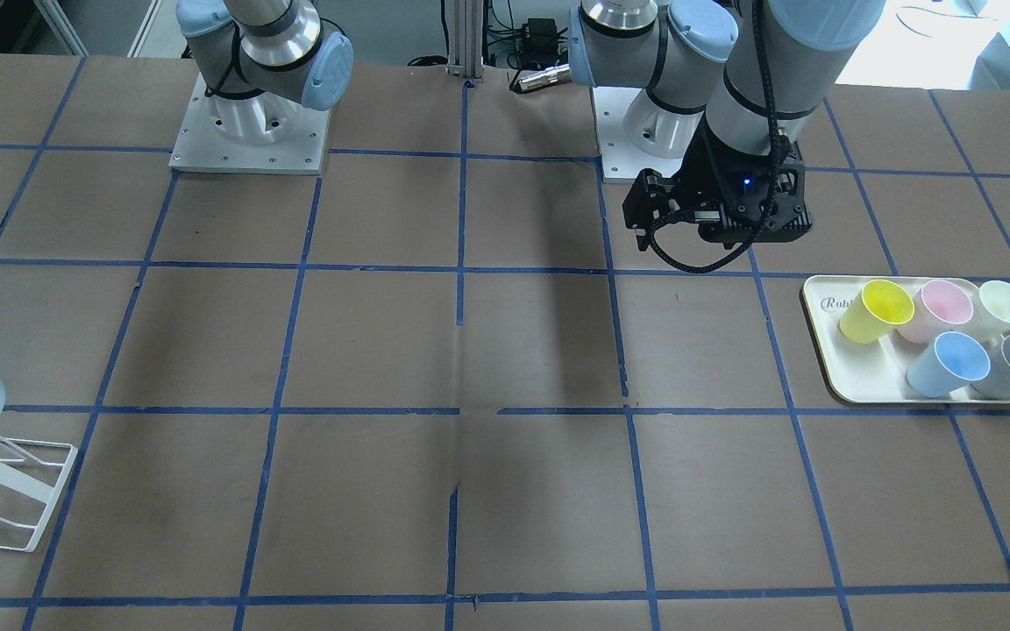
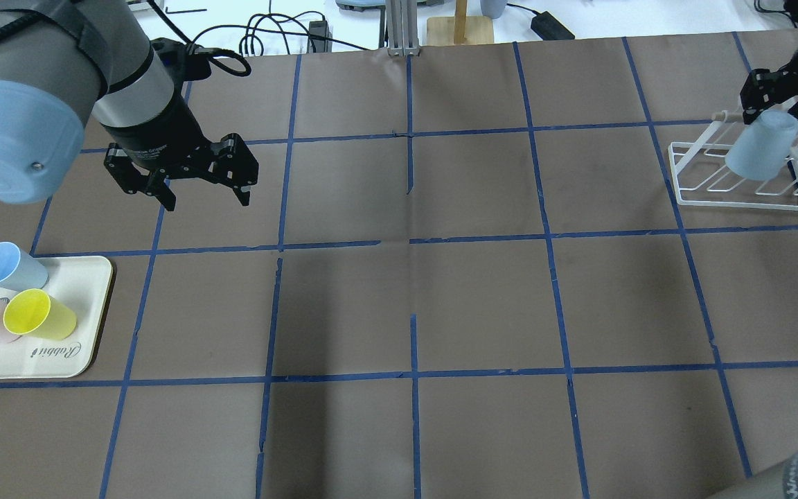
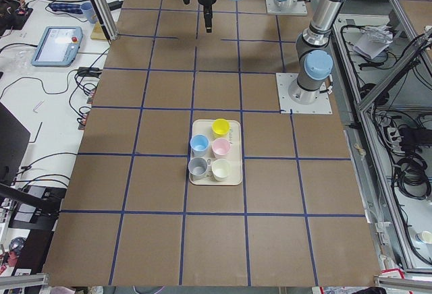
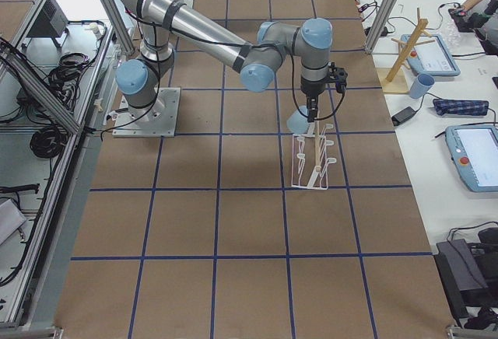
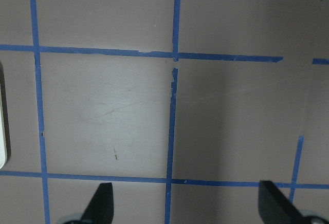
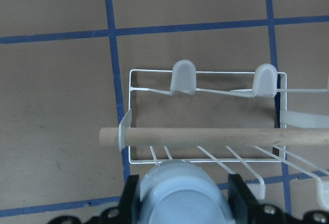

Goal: Transfer IKEA cup to right arm and place on rack

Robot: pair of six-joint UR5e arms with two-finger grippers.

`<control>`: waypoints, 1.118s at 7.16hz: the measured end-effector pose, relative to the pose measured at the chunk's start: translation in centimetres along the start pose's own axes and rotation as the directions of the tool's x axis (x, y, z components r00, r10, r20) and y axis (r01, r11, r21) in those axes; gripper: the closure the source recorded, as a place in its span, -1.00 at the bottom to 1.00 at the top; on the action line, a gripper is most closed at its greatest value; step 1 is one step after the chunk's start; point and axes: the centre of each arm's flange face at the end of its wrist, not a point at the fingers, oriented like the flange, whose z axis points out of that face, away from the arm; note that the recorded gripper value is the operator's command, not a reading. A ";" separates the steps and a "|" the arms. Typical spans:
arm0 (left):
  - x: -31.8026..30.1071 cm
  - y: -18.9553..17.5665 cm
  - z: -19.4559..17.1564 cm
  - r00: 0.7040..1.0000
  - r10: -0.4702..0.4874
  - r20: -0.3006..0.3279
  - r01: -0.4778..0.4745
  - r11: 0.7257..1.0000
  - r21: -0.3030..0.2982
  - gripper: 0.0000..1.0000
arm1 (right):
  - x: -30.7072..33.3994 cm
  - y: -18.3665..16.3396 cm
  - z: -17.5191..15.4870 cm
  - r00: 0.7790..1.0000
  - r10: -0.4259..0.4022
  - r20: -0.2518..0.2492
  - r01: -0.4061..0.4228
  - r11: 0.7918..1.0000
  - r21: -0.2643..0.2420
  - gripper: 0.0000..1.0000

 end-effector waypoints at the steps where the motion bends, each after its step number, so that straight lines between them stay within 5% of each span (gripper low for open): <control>1: 0.0 0.1 -0.4 1.000 0.006 0.003 -0.006 1.000 0.007 -1.00 | 0.0 -0.1 0.3 1.000 -0.005 -0.001 0.005 1.000 -0.002 -1.00; 5: 0.0 -0.1 -1.1 0.999 0.014 0.032 -0.015 1.000 0.022 -1.00 | 0.1 0.0 -2.2 1.000 -0.008 -0.012 0.008 1.000 0.013 -1.00; 8: -0.1 -0.1 -1.2 0.999 0.013 0.033 -0.014 0.999 0.030 -1.00 | -1.9 3.7 -11.9 0.999 -0.007 0.051 0.011 0.997 -0.076 -1.00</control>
